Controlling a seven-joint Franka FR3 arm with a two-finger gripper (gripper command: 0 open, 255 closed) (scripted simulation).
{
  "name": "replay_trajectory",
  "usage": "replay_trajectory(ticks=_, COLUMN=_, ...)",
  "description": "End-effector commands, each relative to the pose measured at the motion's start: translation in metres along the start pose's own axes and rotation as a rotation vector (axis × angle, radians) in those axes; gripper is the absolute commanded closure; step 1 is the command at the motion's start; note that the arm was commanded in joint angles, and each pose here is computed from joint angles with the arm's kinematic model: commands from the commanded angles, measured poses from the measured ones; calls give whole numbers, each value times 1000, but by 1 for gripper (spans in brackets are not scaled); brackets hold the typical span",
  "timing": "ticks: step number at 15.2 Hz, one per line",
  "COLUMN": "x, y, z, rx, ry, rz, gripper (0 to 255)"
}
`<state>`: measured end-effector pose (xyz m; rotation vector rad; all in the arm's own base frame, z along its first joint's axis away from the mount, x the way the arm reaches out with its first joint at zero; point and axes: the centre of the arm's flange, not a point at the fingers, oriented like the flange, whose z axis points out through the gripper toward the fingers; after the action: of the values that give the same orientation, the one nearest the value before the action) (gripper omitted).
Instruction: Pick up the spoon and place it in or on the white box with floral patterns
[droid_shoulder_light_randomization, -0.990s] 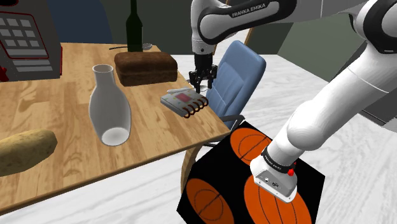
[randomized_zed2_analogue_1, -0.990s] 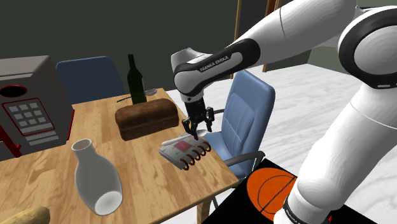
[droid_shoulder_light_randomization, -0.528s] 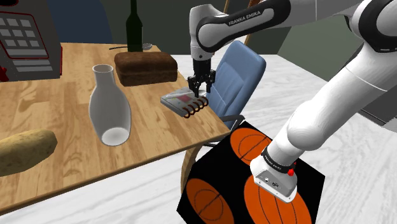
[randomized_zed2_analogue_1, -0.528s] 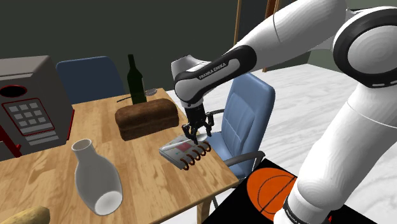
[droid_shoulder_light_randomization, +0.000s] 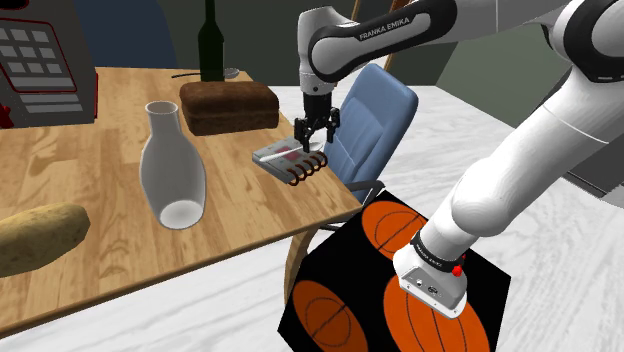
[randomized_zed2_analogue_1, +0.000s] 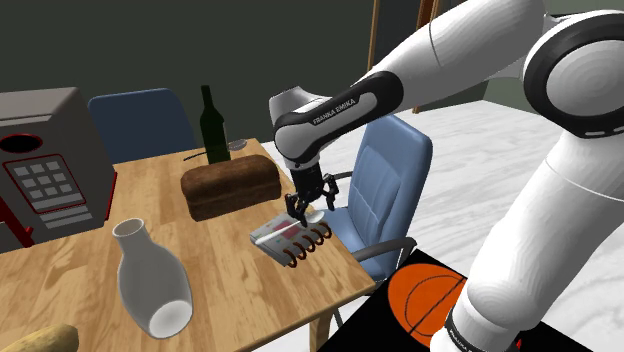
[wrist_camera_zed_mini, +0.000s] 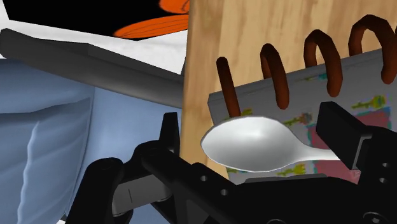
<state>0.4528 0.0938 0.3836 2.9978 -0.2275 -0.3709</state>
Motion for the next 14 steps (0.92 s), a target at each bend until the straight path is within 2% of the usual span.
replay_trajectory(ticks=1, x=0, y=0, z=0, rx=0, ry=0, rz=0, gripper=0)
replay_trajectory(ticks=2, x=0, y=0, z=0, rx=0, ry=0, rz=0, gripper=0)
replay_trajectory(ticks=6, x=0, y=0, z=-50, rx=0, ry=0, rz=0, gripper=0)
replay_trajectory(ticks=14, x=0, y=0, z=-50, rx=0, ry=0, rz=0, gripper=0)
